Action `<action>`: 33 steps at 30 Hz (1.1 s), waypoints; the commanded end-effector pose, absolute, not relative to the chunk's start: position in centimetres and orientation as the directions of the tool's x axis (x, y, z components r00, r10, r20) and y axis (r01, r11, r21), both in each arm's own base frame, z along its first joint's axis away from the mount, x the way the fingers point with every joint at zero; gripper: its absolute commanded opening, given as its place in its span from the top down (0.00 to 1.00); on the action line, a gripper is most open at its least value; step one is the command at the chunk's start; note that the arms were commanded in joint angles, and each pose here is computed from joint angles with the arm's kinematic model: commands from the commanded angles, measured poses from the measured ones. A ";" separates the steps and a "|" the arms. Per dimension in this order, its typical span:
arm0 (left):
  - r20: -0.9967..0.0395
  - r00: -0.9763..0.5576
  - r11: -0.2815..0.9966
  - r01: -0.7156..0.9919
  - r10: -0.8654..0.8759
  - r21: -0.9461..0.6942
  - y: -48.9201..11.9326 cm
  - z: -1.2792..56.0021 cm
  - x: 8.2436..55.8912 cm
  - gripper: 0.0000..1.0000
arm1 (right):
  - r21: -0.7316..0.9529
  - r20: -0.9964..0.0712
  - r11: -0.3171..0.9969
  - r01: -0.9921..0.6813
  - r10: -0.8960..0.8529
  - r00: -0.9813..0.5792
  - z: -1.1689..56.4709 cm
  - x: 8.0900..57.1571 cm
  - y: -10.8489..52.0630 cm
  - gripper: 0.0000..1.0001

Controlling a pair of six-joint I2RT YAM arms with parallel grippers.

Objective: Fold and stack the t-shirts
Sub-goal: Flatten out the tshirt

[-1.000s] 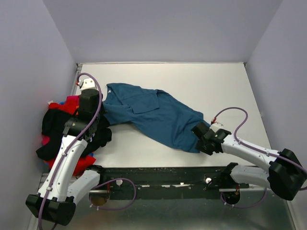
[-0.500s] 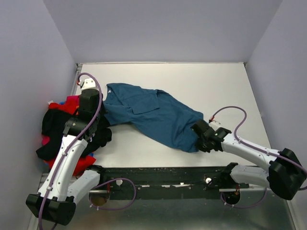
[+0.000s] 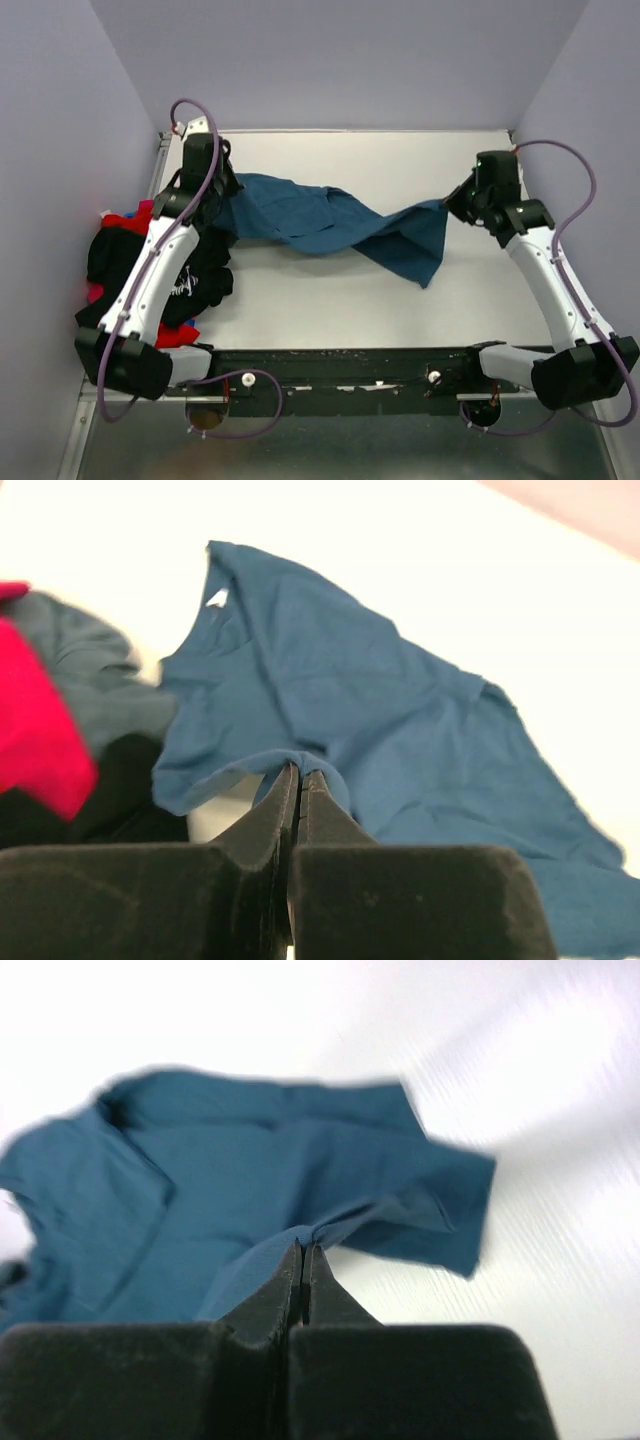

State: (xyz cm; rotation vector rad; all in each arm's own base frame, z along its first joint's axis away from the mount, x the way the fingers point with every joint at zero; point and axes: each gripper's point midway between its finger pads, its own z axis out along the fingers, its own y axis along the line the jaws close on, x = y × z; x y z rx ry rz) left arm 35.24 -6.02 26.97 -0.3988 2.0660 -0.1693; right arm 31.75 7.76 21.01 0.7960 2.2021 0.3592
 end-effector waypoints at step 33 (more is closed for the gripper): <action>-0.707 0.444 0.831 0.367 -0.551 -0.417 -6.0 69.3 32.2 1.00 | 0.555 -0.789 0.806 -0.205 0.588 0.178 62.0 27.4 1.5 0.99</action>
